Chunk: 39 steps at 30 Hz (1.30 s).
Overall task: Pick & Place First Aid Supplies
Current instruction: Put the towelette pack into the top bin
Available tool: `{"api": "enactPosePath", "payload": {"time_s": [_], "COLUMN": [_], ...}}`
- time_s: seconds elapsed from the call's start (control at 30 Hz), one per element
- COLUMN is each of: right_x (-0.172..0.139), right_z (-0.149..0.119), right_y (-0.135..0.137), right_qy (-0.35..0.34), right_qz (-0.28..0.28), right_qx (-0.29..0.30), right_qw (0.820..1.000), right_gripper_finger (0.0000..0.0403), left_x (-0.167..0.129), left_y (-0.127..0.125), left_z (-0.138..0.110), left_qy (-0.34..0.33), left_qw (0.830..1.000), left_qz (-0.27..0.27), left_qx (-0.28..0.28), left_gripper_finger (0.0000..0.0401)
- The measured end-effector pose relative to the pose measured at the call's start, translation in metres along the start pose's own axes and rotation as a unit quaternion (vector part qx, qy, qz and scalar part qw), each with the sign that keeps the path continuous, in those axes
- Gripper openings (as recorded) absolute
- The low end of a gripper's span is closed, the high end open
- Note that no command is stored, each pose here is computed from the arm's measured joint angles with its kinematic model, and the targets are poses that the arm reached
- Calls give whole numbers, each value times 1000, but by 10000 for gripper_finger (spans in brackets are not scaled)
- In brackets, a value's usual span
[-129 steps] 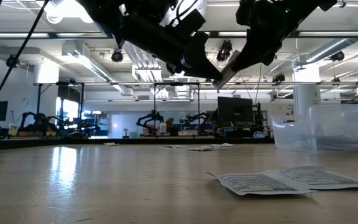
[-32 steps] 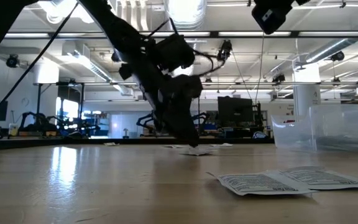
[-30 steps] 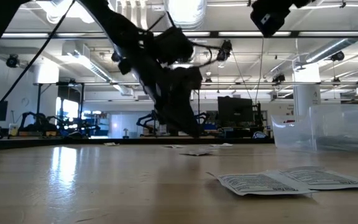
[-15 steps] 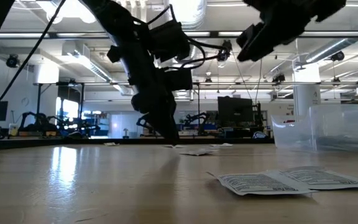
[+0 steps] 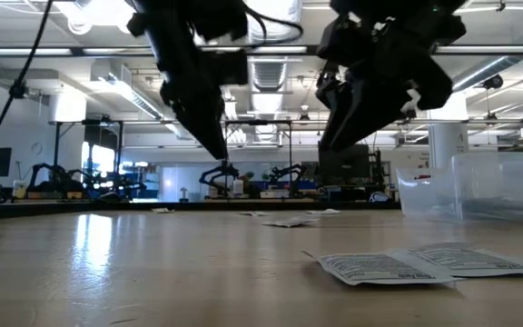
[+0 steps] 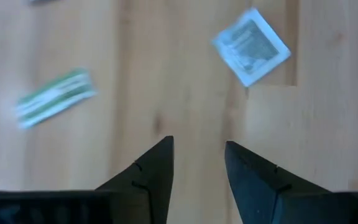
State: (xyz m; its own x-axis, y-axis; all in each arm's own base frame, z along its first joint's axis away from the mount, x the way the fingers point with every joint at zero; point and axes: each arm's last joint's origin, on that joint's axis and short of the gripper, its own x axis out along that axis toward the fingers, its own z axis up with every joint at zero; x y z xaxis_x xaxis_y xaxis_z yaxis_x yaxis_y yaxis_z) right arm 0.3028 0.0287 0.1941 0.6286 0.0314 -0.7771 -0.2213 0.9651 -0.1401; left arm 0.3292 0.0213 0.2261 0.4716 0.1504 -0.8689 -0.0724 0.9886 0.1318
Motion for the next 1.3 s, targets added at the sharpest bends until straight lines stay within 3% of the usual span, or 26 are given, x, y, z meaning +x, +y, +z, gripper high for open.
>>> {"api": "enactPosePath", "payload": {"time_s": [0.33,0.6,0.87,1.17,1.3], "right_x": [37,64,92,119,126], "right_z": [16,14,12,-3,-7], "right_y": [-15,-19,-26,-41,-44], "right_qy": [34,67,93,147,161], "right_qz": [-2,49,49,75,75], "right_qx": [-15,-46,-58,13,29], "right_qw": [999,995,993,986,984], "right_gripper_finger": [134,134,134,132,107], "left_x": [-76,-111,-116,-110,-107], "left_y": [13,17,18,17,17], "left_z": [-18,-26,-28,-32,-35], "left_qy": [-41,-86,-93,-76,-71], "left_qw": [995,991,990,992,992], "left_qz": [68,78,78,79,79], "left_qx": [-53,-68,-69,-67,-66], "left_gripper_finger": [151,151,151,151,151]}}
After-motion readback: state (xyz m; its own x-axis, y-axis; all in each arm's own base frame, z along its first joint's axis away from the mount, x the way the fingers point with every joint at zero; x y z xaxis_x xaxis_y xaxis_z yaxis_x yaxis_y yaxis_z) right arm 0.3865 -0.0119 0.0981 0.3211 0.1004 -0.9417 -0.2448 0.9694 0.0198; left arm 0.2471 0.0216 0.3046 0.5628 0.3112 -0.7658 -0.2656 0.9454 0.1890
